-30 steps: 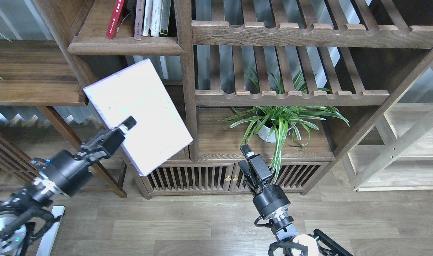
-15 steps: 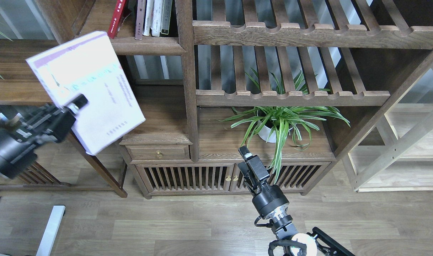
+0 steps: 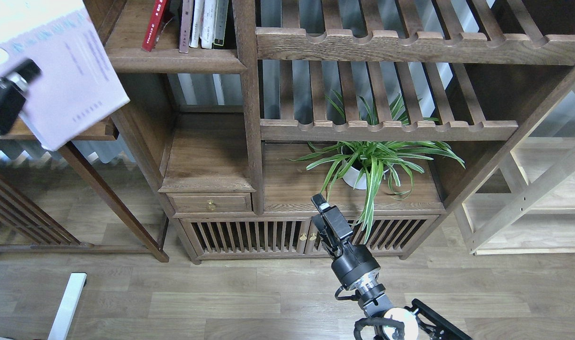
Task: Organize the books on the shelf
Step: 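Lift the white book with the left gripper up toward the top shelf, then push the white book onto the top shelf beside the red books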
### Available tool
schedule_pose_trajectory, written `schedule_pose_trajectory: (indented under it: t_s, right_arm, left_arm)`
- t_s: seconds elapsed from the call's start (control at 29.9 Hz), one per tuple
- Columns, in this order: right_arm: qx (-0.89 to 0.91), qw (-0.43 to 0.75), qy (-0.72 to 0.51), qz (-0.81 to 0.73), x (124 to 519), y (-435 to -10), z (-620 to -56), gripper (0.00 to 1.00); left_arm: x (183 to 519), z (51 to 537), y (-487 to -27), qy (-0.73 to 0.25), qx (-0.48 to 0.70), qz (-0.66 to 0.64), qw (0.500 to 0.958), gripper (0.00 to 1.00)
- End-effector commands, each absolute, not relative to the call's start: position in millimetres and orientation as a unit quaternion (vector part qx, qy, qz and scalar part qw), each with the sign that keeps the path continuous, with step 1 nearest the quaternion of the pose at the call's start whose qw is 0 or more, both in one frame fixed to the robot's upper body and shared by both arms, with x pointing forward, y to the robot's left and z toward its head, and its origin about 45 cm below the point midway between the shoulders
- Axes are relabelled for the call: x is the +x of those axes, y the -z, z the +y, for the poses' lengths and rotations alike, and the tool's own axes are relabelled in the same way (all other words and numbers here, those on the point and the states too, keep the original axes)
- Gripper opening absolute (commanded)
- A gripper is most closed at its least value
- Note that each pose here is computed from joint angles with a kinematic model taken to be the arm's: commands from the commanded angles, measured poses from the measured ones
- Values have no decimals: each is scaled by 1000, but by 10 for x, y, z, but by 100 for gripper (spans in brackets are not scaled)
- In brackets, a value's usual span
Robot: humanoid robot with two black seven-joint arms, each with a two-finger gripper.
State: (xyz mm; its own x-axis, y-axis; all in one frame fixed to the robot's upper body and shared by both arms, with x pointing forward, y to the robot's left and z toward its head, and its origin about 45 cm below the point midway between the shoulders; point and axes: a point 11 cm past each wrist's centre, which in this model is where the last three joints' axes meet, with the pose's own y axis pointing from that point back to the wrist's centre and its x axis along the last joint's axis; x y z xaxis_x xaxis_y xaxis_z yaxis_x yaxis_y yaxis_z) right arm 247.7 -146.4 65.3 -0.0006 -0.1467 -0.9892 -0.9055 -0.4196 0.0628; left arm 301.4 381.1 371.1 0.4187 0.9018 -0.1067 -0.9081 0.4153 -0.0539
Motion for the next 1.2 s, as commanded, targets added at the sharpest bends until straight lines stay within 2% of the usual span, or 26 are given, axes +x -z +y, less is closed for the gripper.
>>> schedule_pose_trajectory:
  t_s: [0.0,0.2,0.5,1.17]
  right_arm:
    - [-626,335,-565,420,2506,-676,-1457,99]
    - [-628,332,-567,417,2492,-672,-1428,99]
    - [-630,333,-566,415,2513,-690,-1425,99]
    - [-630,337,-565,413,2510,-699,-1424,99]
  left_arm:
    - [3074,3865,-3821,-561,-70,32,824,3]
    - [3173,3864,-3945,-582,-91,38,808,3]
    - [3266,3821,-3878,-593,-90,61,798,4]
    - [3564,3665,-4141,-572,-83,39,815,3]
